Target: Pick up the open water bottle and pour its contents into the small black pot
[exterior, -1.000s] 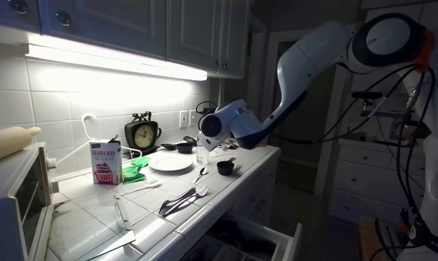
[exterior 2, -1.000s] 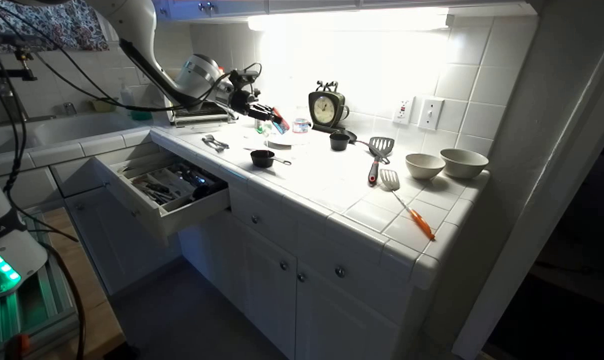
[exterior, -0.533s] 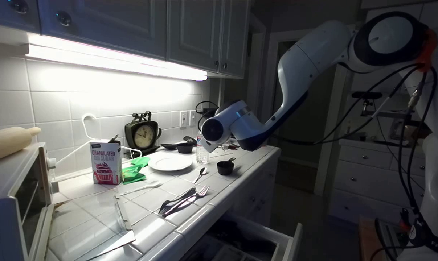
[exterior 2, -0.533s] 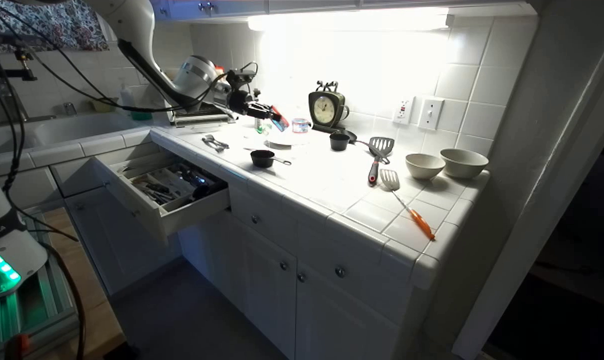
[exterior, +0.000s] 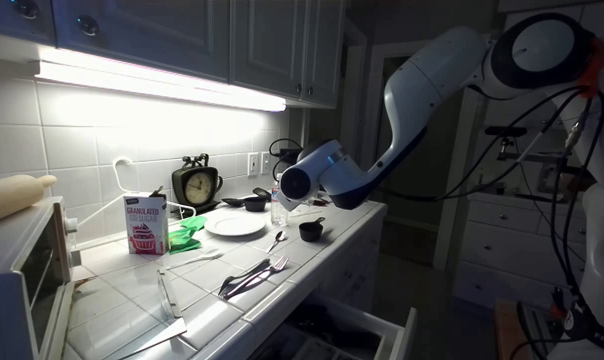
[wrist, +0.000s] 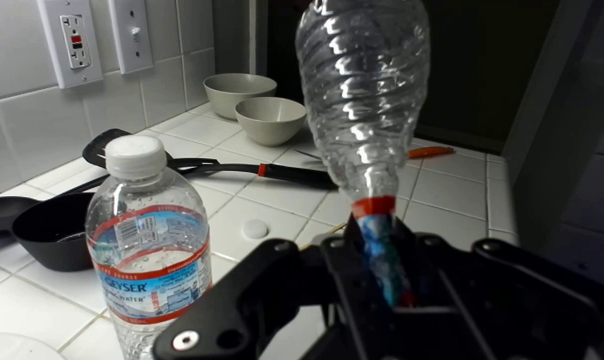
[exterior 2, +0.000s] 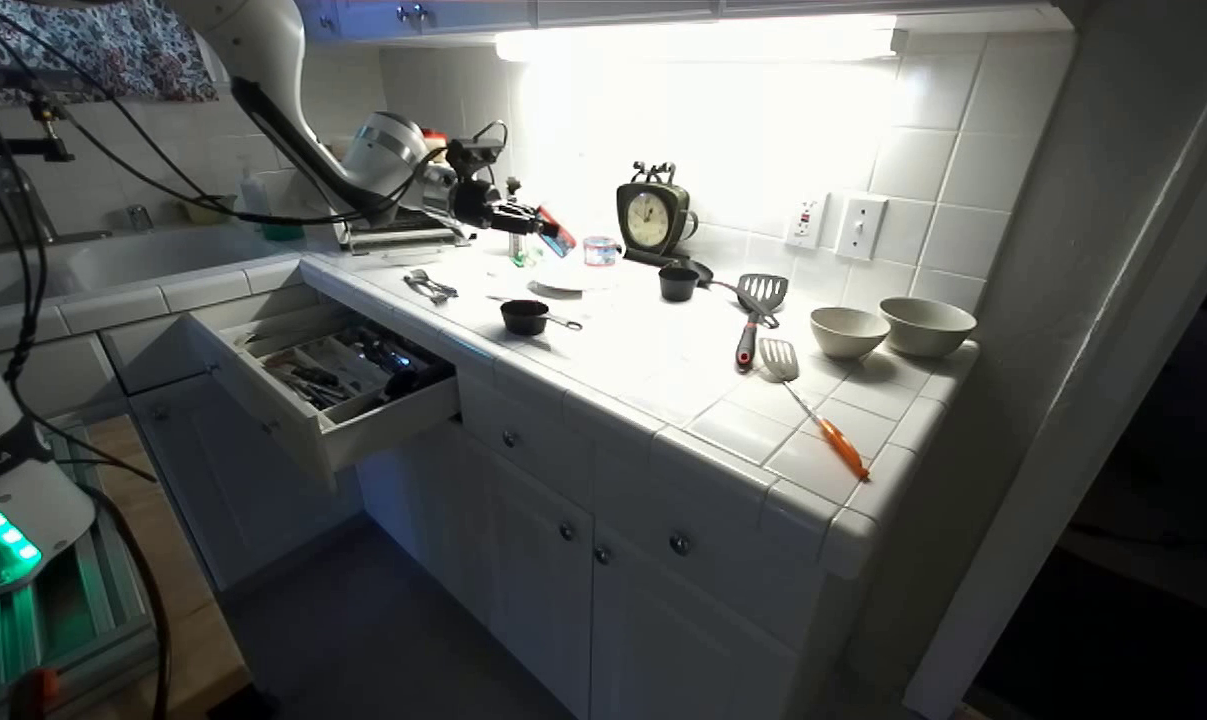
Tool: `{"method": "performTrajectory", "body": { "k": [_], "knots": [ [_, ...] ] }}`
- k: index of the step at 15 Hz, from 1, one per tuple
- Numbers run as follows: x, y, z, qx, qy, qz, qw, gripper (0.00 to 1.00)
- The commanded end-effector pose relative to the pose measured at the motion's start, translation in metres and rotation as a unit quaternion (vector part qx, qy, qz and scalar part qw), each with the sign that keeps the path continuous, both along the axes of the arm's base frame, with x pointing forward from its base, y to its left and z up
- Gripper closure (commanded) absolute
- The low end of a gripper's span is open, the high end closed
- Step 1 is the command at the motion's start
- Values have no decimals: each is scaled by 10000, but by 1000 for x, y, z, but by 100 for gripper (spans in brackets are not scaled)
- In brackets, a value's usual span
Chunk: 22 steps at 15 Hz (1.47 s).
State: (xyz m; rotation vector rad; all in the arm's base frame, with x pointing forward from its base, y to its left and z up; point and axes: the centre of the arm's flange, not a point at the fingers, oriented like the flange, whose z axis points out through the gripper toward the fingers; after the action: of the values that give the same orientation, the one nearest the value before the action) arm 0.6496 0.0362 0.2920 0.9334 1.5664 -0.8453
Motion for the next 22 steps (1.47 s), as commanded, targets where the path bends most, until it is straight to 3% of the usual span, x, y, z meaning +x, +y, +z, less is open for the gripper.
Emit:
{"method": "performTrajectory", "body": {
  "k": [1, 10, 22],
  "knots": [
    [-15, 3, 4, -190, -186, 125, 9996, 98],
    [-21, 7, 5, -403, -489, 261, 9977, 98],
    [-24, 10, 16, -391, -610, 312, 9969, 98]
  ]
}}
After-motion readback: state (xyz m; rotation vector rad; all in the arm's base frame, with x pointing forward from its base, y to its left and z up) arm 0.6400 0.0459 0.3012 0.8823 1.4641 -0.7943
